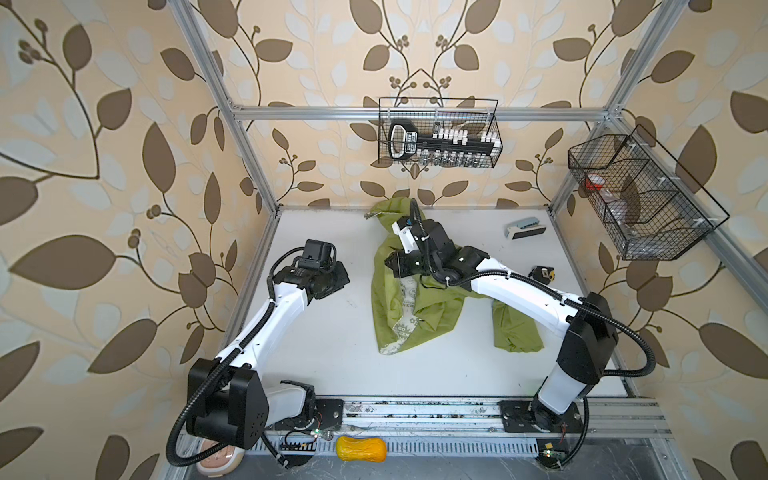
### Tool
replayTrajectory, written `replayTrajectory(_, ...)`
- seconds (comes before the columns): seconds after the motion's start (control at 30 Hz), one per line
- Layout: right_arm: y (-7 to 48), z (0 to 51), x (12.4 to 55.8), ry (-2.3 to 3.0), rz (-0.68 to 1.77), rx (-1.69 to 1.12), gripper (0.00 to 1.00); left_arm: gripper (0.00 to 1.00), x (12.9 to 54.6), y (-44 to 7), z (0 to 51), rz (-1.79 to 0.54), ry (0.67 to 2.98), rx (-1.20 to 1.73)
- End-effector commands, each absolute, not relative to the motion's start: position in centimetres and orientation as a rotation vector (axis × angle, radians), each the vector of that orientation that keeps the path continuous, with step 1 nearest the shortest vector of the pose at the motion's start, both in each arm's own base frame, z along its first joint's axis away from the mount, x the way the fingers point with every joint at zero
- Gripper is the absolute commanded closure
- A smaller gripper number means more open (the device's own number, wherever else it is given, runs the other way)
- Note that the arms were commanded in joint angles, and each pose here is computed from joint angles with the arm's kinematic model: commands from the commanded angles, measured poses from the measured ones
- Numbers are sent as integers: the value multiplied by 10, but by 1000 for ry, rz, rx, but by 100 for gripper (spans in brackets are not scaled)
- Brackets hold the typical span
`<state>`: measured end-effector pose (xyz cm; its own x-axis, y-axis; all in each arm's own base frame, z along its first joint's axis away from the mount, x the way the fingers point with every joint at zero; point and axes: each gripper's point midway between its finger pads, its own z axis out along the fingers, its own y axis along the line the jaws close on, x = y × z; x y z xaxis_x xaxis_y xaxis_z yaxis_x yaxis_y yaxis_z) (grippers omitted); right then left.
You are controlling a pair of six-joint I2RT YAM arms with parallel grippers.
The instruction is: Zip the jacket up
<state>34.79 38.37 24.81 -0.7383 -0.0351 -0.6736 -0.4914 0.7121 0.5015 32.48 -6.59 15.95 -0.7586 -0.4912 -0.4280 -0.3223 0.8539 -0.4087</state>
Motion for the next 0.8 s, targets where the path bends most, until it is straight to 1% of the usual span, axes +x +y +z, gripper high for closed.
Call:
replayTrajectory(0.0,399,270,344,2261,1078,-368,96,80,312,-76,167,-499,2540,-529)
replayTrajectory(0.03,402,271,346,2267,1084,-358,96,64,311,-87,174,-591,2517,-492)
replayTrajectory(0.07,403,268,350,2279,1074,-346,96,53,308,-94,177,-645,2498,-467)
replayTrajectory(0.13,400,255,361,2328,1013,-302,96,35,296,-97,181,-676,2456,-453)
replayTrajectory(0.17,399,248,366,2348,1000,-283,94,28,292,-96,180,-681,2441,-463)
replayTrajectory(0.2,400,240,372,2370,993,-264,92,24,286,-96,175,-691,2430,-478)
replayTrajectory(0.3,401,211,389,2451,903,-237,88,18,275,-96,156,-700,2439,-539)
replayTrajectory(0.33,401,206,394,2465,863,-244,85,16,272,-95,149,-686,2445,-558)
replayTrajectory(0.37,399,202,399,2475,815,-244,79,14,270,-93,144,-671,2445,-571)
replayTrajectory(0.43,392,201,408,2472,744,-242,61,12,266,-87,134,-637,2434,-618)
replayTrajectory(0.53,378,216,412,2440,715,-244,42,12,263,-80,135,-593,2421,-637)
replayTrajectory(0.57,373,219,412,2429,688,-251,37,12,264,-79,138,-585,2418,-626)
replayTrajectory(0.63,358,228,409,2411,626,-274,31,11,266,-80,144,-567,2431,-603)
replayTrajectory(0.67,353,230,406,2407,605,-287,30,12,266,-81,144,-564,2443,-599)
replayTrajectory(0.77,341,226,389,2404,591,-336,31,13,272,-91,146,-553,2468,-557)
